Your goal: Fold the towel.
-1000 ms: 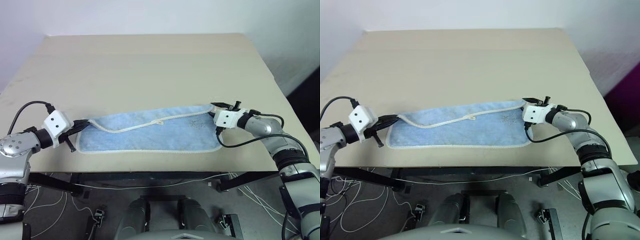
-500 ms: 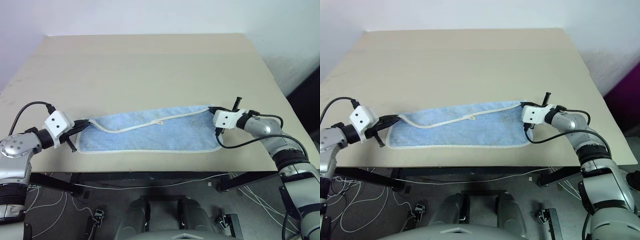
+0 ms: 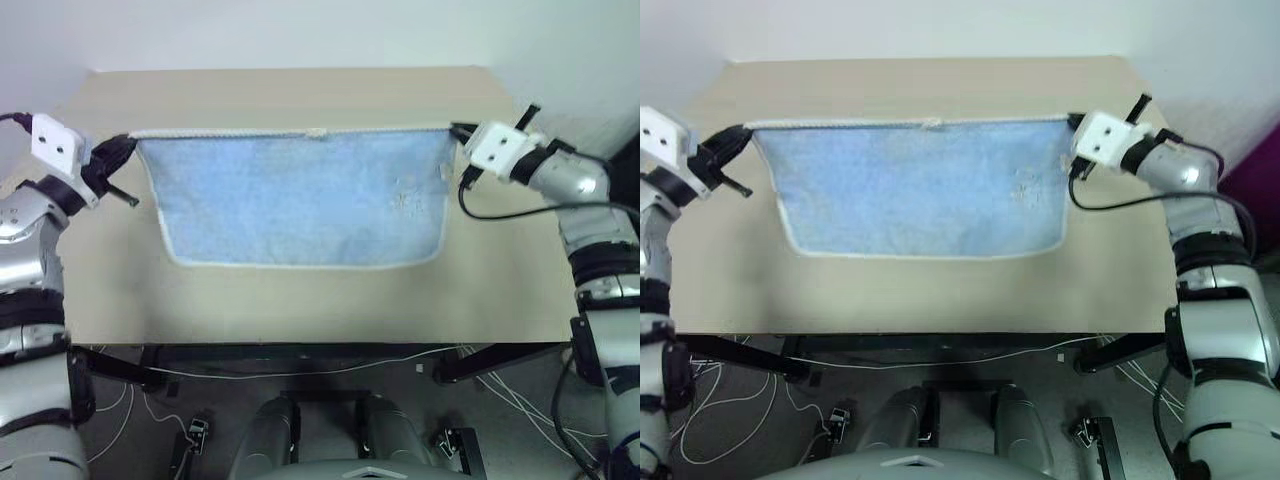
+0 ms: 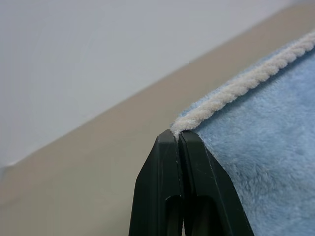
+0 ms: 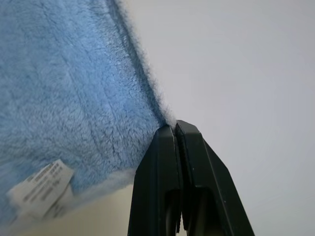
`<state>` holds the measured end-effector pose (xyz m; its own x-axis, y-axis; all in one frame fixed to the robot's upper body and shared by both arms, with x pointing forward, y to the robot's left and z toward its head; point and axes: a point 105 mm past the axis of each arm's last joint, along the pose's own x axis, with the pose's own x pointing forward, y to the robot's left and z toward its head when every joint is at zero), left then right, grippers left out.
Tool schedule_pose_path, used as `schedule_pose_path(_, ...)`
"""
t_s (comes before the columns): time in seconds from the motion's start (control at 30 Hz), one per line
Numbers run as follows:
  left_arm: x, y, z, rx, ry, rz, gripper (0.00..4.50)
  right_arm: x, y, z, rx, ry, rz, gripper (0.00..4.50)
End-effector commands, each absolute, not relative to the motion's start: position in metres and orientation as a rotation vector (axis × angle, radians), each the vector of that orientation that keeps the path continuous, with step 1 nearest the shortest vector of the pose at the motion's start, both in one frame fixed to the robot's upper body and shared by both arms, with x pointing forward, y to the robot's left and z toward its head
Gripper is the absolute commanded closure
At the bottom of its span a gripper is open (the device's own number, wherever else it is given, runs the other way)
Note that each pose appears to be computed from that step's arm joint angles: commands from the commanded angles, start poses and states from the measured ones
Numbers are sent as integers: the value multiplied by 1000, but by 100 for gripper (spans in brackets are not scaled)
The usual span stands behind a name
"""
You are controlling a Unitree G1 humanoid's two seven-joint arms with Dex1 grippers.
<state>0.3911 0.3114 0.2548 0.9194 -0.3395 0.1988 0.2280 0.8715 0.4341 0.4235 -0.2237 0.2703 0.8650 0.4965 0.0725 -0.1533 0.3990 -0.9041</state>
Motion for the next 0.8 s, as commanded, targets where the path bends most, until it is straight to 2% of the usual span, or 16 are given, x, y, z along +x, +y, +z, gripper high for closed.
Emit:
schedule_pose_path(0.03, 394, 321, 289, 423, -363, -221, 450, 417, -238, 318, -1039, -446, 343, 447)
schedule_pose_path(0.17, 389, 329, 318, 410, -425, -208, 450, 404, -245, 349, -1033, -502, 343, 447)
schedule_pose_path(0.3, 370, 334, 311, 424, -394, -308, 450, 379, -251, 346, -975, -484, 461, 447)
schedule_pose_path(0.4, 353, 342, 287, 416, -307, -387, 450, 356, -252, 327, -928, -403, 591, 447)
schedule_pose_path(0.57, 311, 341, 225, 422, -24, -577, 450, 314, -257, 260, -814, -109, 802, 447)
schedule_pose_path(0.8, 261, 328, 180, 344, 264, -724, 450, 260, -253, 196, -620, 202, 988, 447)
